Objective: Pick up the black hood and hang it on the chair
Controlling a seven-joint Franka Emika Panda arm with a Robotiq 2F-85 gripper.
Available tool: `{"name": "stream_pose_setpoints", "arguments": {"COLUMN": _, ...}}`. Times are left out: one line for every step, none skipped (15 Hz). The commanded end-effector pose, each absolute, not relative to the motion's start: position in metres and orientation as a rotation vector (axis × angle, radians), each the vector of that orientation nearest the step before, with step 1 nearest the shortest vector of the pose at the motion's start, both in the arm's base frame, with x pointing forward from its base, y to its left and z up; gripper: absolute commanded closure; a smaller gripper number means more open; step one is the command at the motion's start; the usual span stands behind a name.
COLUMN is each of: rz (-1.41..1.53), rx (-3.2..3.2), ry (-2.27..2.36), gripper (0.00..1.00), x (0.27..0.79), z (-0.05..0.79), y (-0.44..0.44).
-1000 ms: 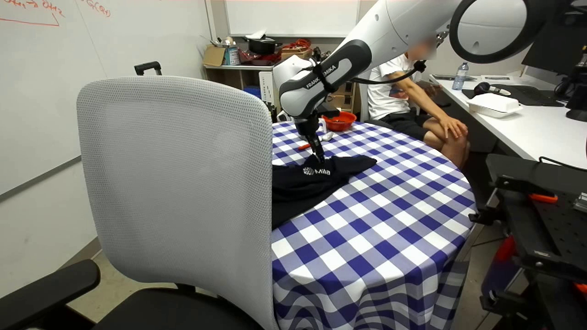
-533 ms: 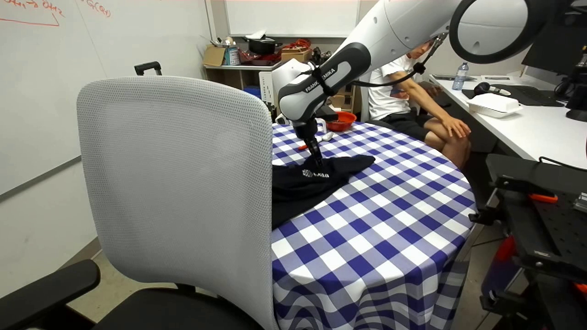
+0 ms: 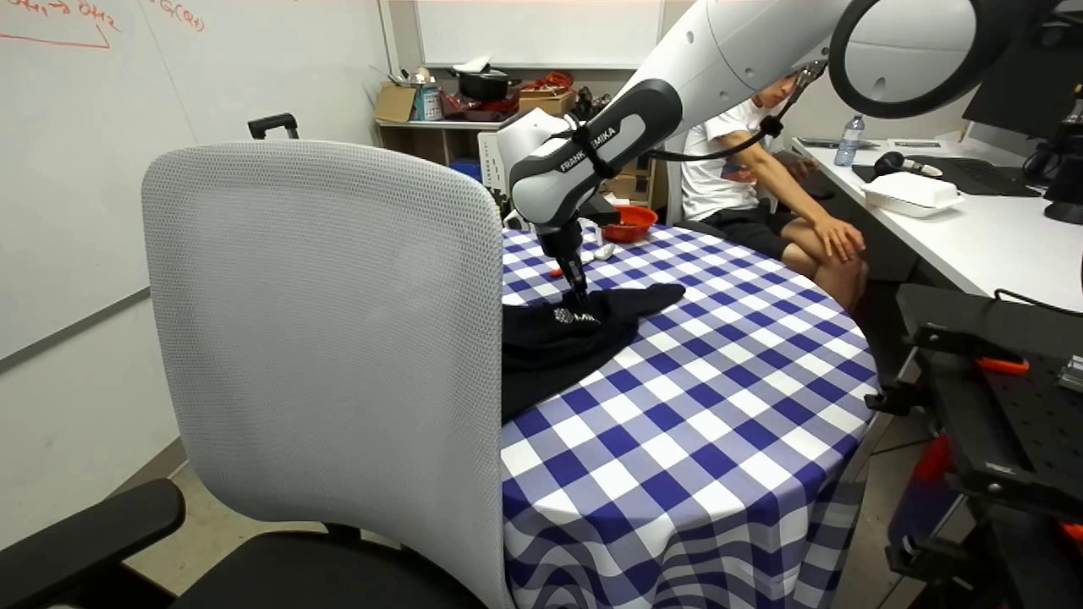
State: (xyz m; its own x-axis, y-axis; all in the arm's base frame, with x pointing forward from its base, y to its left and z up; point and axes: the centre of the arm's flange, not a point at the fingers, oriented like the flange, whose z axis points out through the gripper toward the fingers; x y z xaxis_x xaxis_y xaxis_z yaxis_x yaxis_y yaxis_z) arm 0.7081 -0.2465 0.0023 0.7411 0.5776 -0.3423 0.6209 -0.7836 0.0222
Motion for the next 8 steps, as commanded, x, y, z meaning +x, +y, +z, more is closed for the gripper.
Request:
{"name": "stream_pose_setpoints", "arguments": {"rz": -0.465, "rx": 2.789, "ry": 0.890, "gripper": 0.94, "x": 0.737, "z": -0.001, "y": -0.258}}
{"name": "stream_pose_setpoints", "arguments": {"rz": -0.461, "rx": 2.793, "ry": 0.857, "gripper": 0.94, "x": 0.738, "z": 0.007, "y": -0.260}}
{"name": "stream_pose_setpoints", "arguments": {"rz": -0.457, "rx": 2.792, "ry": 0.829, "gripper": 0.94, "x": 0.738, "z": 0.011, "y": -0.263}}
{"name": "stream_pose_setpoints", "arguments": {"rz": -0.442, "rx": 2.793, "ry": 0.788, "gripper": 0.94, "x": 0.738, "z": 0.024, "y": -0.265}}
{"name": "stream_pose_setpoints", "arguments": {"rz": -0.427, "rx": 2.793, "ry": 0.759, "gripper": 0.94, "x": 0.738, "z": 0.032, "y": -0.267}}
{"name": "stream_pose_setpoints", "arguments": {"rz": -0.411, "rx": 2.794, "ry": 0.720, "gripper": 0.94, "x": 0.739, "z": 0.045, "y": -0.268}}
{"name": "stream_pose_setpoints", "arguments": {"rz": -0.389, "rx": 2.794, "ry": 0.678, "gripper": 0.94, "x": 0.740, "z": 0.059, "y": -0.268}}
{"name": "stream_pose_setpoints", "arguments": {"rz": -0.367, "rx": 2.789, "ry": 0.637, "gripper": 0.94, "x": 0.740, "z": 0.075, "y": -0.267}}
